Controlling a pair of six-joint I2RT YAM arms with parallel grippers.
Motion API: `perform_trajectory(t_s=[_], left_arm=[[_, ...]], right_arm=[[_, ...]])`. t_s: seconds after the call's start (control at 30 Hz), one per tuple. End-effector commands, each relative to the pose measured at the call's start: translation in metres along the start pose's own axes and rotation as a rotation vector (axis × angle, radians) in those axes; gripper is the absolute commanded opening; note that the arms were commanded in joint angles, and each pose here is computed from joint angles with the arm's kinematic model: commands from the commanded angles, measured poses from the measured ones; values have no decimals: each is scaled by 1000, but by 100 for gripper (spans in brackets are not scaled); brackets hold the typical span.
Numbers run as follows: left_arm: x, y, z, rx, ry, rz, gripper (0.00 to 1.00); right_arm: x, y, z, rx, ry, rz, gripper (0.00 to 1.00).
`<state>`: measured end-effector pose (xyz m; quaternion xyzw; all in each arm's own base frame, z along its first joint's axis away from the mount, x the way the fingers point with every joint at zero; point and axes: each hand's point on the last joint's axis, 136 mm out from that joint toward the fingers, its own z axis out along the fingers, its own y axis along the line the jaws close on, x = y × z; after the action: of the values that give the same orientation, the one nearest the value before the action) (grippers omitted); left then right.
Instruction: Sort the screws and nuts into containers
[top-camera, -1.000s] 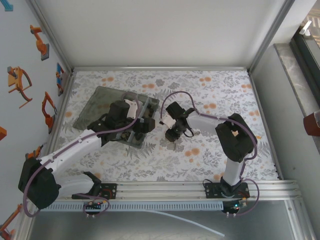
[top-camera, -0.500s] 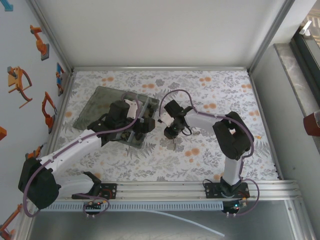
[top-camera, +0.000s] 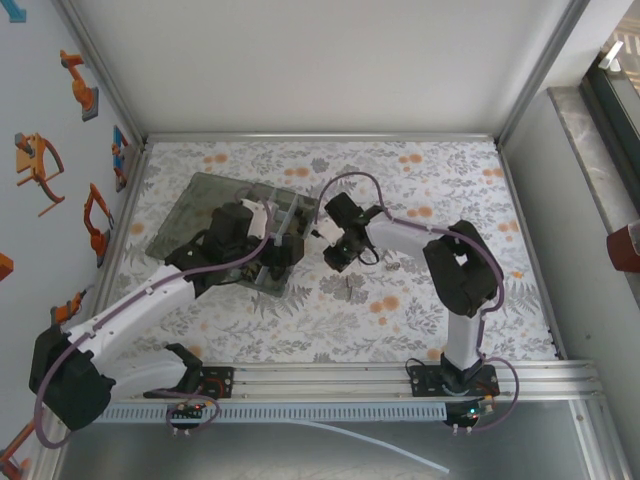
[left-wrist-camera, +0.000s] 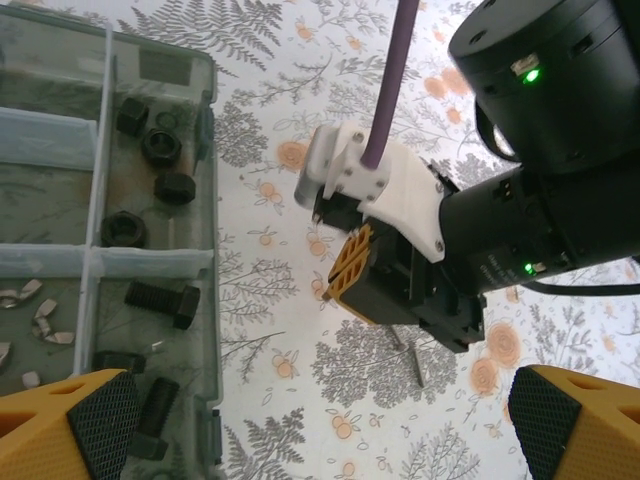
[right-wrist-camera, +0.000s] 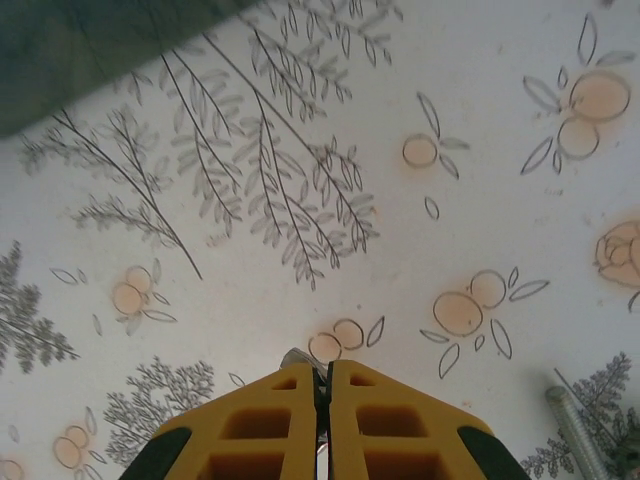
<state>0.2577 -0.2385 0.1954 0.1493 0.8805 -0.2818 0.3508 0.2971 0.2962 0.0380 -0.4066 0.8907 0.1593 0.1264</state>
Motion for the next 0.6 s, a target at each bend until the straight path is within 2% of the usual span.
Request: perform_trajectory(t_s=[0.0, 0.2, 0.33, 0.43, 0.57], left_arm=[[1, 26, -19, -127, -5, -16, 97], [13, 72, -45, -300, -49, -166, 97], [21, 89, -61, -382, -48, -181, 97], [19, 86, -66, -366, -60, -174, 97], [19, 87, -72, -366, -80, -183, 97]], right_arm=[[-53, 23, -30, -90, -151, 36, 0], [-116, 72, -53, -258, -324, 22, 0], [-146, 91, -41, -306, -361, 34, 0], [-164, 101, -29, -333, -377, 53, 0], [-172, 110, -10, -323, -337, 54, 0]])
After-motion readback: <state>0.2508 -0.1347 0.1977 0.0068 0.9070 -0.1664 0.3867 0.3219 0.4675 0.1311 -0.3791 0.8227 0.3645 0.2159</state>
